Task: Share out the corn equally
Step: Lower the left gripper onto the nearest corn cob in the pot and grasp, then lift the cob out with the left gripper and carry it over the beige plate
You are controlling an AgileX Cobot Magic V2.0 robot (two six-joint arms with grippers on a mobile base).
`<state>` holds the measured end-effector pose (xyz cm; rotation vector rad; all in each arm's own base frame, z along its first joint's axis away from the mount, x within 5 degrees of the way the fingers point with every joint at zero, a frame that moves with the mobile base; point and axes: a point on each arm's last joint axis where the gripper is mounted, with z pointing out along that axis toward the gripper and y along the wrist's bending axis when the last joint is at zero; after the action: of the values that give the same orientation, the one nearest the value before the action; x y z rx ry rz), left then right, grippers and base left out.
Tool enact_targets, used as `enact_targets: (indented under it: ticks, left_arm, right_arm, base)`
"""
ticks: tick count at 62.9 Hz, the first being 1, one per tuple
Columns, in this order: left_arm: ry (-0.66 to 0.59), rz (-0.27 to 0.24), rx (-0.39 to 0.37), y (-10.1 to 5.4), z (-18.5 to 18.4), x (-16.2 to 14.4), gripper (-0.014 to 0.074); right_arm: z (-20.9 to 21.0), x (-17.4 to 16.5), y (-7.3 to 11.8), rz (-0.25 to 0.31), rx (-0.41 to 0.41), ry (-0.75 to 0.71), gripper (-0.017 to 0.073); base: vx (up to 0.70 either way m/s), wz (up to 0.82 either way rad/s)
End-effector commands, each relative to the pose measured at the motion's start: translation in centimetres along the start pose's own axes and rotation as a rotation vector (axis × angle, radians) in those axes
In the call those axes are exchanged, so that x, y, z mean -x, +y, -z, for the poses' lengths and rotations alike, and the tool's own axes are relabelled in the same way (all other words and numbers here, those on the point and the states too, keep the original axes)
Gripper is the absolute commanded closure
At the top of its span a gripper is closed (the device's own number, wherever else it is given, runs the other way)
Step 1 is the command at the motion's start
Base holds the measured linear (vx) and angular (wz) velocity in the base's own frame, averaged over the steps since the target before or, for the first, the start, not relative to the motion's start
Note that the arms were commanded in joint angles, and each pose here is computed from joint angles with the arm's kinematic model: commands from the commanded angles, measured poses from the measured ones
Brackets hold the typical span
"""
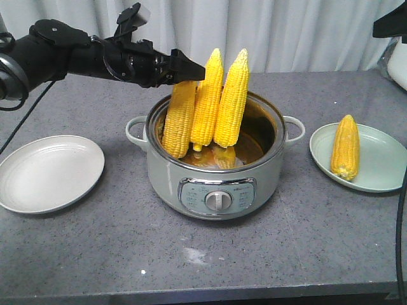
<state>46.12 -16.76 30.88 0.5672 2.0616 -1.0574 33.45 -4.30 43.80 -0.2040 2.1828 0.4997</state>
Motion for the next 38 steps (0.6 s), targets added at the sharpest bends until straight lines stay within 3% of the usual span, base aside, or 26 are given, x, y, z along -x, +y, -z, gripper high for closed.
enact_targets:
  ticks: [1, 9, 22, 30, 38]
  left_arm:
    - [-0.074, 0.005, -0.048, -2.4, 1.6, 2.1, 0.0045]
    - [-0.070, 0.012, -0.053, -2.5, 1.6, 2.0, 0.0155]
    - [-0.068, 0.010, -0.054, -2.4, 1.6, 2.0, 0.0435]
    - [-0.077, 0.016, -0.100, -3.0, 1.8, 2.3, 0.0585]
    - [-0.101, -0.057, -0.143, -4.7, 2.9, 4.0, 0.0601]
  right_arm:
    - [1.8, 1.2, 1.2, 0.023, 0.001, -0.095, 0.0105]
    - [1.8, 1.2, 1.2, 0.023, 0.001, -0.095, 0.0105]
    - [1.8, 1.1, 1.2, 0.023, 0.001, -0.095, 0.0105]
    - [1.8, 1.1, 1.2, 0.023, 0.003, -0.091, 0.0105]
    - [1.8, 1.0, 1.2, 0.023, 0.009, -0.083, 0.0105]
  base:
    - [0.00, 0.00]
    - [0.00, 0.00]
    - [0.00, 0.00]
    - [0.00, 0.00]
    - [0.00, 0.00]
